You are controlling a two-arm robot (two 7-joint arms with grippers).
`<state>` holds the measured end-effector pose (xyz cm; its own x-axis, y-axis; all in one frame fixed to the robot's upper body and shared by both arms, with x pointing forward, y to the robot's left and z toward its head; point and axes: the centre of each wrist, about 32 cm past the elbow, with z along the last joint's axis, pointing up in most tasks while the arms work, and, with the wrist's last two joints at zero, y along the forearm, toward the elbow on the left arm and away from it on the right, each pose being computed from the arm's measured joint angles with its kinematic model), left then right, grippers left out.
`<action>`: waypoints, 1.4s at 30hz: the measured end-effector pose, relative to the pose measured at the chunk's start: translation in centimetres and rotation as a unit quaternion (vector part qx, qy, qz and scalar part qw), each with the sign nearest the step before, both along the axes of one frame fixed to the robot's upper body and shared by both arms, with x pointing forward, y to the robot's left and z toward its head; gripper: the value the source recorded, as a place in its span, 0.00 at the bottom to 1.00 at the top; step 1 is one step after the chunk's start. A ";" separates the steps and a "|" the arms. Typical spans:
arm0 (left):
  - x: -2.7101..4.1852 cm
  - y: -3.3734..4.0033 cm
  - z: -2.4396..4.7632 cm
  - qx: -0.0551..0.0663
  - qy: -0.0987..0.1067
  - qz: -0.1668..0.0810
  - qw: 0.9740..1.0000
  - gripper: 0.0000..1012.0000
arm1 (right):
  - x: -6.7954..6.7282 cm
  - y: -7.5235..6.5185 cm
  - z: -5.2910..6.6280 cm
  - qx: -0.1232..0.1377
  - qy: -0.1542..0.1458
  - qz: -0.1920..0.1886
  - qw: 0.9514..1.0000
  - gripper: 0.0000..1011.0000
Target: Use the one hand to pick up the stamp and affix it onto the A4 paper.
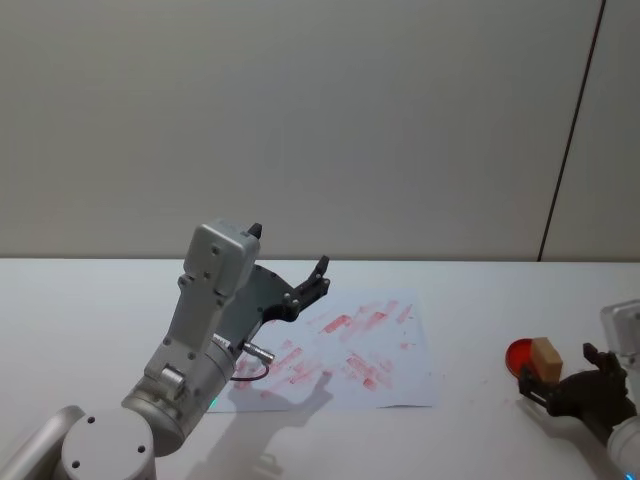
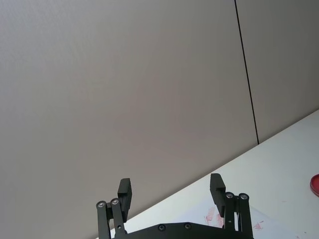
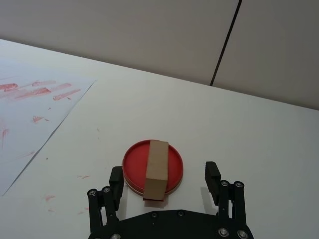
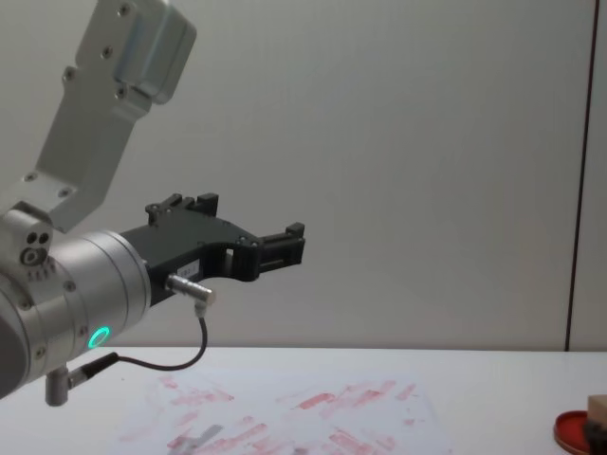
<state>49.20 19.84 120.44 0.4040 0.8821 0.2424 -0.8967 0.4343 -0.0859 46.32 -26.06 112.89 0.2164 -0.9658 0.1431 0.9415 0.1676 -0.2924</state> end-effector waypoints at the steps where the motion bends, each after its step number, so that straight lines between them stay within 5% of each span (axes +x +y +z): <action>1: 0.00 0.00 0.00 0.000 0.000 0.000 1.000 0.99 | 0.1 0.0 0.0 0.000 0.001 0.001 1.000 0.99; 24: 0.00 0.00 0.00 0.000 0.000 0.000 1.000 0.99 | 2.1 1.5 -1.0 -0.006 0.010 0.017 1.000 0.99; 42: 0.00 0.00 0.00 0.000 0.000 0.000 1.000 0.99 | 1.8 1.6 -1.5 -0.010 0.014 0.015 1.000 0.99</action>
<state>49.20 19.84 120.44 0.4040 0.8821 0.2424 -0.8967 0.4343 -0.0859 48.10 -24.45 111.44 0.2496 -0.9558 0.1556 0.9274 0.1897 -0.3225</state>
